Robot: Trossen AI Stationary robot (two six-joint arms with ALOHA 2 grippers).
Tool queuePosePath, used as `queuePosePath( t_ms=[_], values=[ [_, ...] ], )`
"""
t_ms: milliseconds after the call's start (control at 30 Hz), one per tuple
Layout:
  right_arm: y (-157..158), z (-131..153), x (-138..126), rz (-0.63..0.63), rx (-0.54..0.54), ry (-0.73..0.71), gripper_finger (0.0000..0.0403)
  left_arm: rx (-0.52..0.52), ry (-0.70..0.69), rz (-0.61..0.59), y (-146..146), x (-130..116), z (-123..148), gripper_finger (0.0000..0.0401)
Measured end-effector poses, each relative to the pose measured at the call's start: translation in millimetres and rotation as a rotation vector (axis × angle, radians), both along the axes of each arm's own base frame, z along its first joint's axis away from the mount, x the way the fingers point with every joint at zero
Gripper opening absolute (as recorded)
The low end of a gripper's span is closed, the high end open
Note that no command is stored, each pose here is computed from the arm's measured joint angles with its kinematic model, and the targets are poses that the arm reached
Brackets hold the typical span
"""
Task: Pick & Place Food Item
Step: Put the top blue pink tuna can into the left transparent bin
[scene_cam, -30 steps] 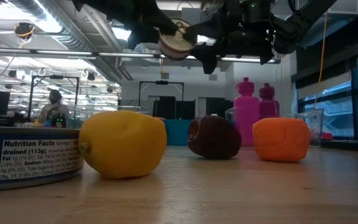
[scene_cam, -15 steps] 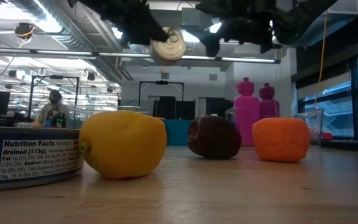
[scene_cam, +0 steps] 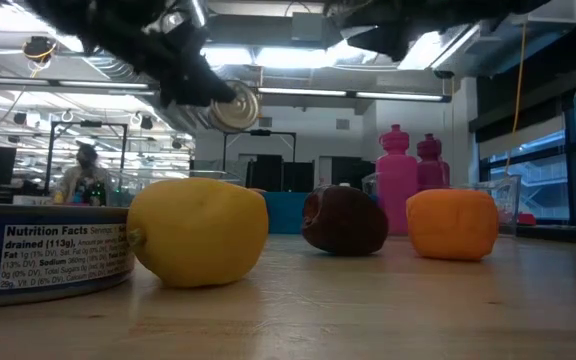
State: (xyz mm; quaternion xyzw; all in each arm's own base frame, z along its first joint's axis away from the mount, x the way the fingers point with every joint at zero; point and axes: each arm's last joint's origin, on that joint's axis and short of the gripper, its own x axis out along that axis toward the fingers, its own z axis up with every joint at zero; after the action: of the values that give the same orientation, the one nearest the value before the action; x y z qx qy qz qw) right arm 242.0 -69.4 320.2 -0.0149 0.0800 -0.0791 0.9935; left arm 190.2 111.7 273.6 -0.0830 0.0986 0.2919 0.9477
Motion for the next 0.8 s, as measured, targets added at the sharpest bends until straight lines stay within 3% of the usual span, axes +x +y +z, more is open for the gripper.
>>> queuePosePath(
  t_ms=[233, 533, 800],
  values=[
    [9.0, -35.1, -17.3, -0.115, 0.01, 0.033, 0.0318, 0.042, -0.14, 0.062, 10.2, -25.1, -31.6, 0.0169],
    [15.2, -96.8, -39.1, -0.129, 0.162, -0.124, 0.0318, -0.003, -0.104, 0.178, 26.0, -35.3, -48.2, 0.0169],
    [17.5, -115.7, -46.8, -0.134, 0.257, -0.123, 0.0318, -0.065, -0.05, 0.306, 44.1, -29.9, -61.3, 0.0169]
  ],
)
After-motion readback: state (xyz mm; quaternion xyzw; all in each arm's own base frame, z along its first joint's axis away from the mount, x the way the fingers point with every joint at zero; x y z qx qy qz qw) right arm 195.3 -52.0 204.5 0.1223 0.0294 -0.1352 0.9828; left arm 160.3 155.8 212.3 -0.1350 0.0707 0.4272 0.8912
